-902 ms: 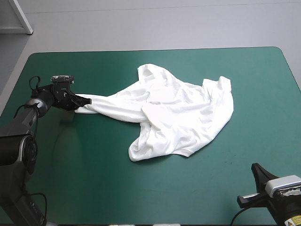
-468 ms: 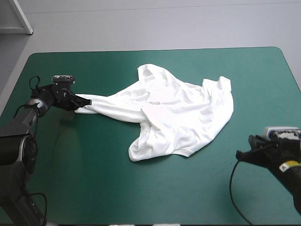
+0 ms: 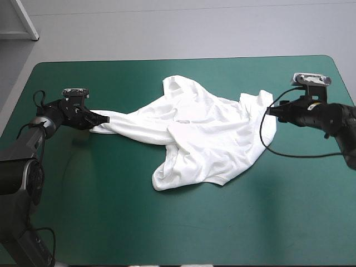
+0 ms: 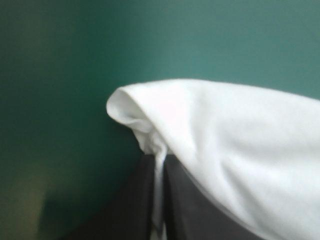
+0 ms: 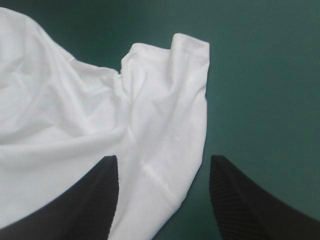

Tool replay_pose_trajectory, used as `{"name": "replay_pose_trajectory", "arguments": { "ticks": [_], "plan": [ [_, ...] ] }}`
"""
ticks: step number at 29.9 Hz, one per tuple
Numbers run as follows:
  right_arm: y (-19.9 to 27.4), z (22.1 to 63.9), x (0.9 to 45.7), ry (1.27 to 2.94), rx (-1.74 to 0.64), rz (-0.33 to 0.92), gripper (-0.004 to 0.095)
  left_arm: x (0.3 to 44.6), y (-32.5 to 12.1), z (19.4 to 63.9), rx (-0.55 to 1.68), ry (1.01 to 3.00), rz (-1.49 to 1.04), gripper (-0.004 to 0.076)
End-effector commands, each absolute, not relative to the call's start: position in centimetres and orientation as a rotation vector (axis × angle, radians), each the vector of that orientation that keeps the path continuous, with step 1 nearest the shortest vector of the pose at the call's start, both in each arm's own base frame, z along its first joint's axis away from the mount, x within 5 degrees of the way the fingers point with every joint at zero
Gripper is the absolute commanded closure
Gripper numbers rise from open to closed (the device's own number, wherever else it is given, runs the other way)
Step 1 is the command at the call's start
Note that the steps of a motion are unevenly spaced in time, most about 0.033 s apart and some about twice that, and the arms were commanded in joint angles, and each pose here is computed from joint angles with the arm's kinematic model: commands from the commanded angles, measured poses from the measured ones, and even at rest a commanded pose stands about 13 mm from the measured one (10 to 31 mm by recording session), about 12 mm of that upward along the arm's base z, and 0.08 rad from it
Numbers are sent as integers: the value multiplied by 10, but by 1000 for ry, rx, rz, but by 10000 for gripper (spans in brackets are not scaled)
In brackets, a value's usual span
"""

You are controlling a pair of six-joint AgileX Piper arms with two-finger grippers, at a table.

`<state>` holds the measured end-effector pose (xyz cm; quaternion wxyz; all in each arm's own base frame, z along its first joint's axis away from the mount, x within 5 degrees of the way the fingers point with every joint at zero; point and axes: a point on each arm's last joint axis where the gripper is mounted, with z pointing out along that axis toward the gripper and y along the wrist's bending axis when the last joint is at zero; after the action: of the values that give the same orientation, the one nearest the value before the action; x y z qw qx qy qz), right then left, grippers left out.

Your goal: Fold the cloth

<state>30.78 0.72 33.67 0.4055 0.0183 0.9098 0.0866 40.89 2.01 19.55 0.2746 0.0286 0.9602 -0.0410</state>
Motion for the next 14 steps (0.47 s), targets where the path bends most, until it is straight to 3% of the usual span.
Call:
{"name": "replay_pose_trajectory", "arguments": {
  "ticks": [1, 14],
  "plan": [
    [-12, 343, 344, 2239, 45, 153, 382, 406, 14, 197, 74, 2610, -157, 700],
    [-22, 292, 402, 2245, -66, 47, 442, 404, 15, 196, 110, 2635, -133, 703]
  ]
}}
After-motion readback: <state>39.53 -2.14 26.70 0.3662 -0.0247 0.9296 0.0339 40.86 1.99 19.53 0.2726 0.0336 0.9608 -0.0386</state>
